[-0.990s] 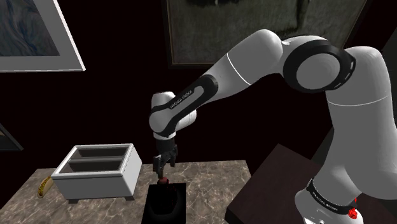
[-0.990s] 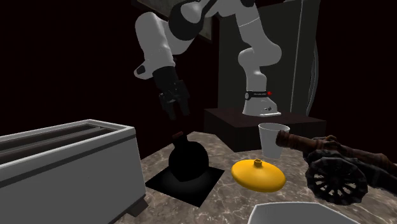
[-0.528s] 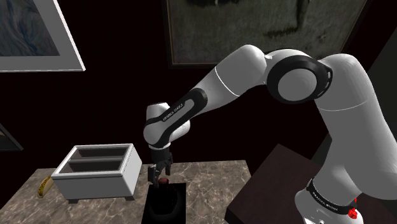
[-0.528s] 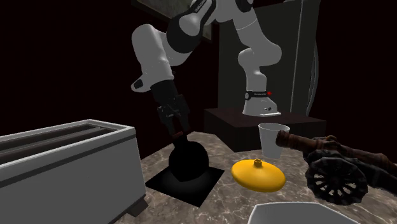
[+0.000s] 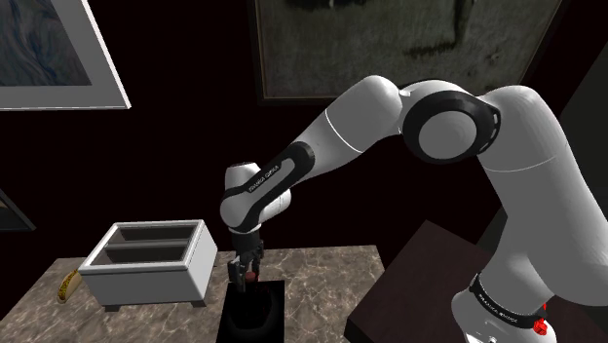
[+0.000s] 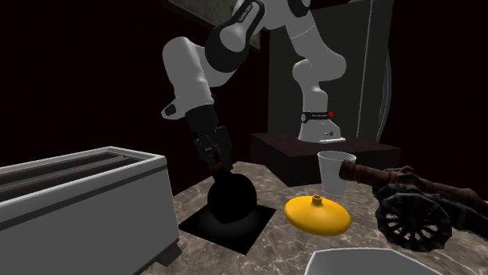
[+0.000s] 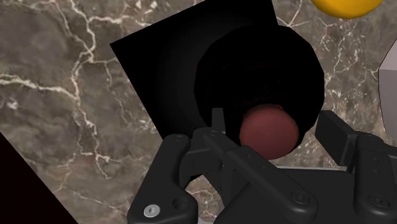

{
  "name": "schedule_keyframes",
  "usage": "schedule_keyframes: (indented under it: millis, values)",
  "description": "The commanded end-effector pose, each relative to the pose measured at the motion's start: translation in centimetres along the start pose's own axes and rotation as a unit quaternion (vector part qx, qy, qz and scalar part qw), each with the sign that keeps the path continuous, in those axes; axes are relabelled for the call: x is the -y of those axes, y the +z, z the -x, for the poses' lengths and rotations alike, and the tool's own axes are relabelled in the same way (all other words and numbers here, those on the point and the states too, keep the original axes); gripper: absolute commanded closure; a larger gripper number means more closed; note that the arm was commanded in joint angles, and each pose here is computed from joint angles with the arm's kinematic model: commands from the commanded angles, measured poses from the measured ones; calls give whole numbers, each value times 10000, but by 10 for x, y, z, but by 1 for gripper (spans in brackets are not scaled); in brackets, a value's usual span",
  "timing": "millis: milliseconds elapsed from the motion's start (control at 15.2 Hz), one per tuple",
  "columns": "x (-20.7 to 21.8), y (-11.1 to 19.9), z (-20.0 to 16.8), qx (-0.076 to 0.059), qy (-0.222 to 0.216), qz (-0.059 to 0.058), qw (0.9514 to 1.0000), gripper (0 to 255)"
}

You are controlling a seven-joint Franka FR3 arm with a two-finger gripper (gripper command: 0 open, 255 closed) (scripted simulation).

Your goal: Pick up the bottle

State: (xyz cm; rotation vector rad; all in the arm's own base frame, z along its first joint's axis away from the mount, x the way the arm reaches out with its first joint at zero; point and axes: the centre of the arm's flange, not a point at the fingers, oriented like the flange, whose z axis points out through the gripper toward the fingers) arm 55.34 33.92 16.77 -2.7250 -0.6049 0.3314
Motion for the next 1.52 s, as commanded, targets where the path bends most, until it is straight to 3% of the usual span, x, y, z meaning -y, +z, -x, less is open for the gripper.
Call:
schedule_keyframes:
  millis: [0,330,1452]
  values:
    - [-1,2,1,13,5,2,10000,255]
    - [-1,2,0,13,5,1,10000,255]
    - [28,-71,12,13,5,1,10000,255]
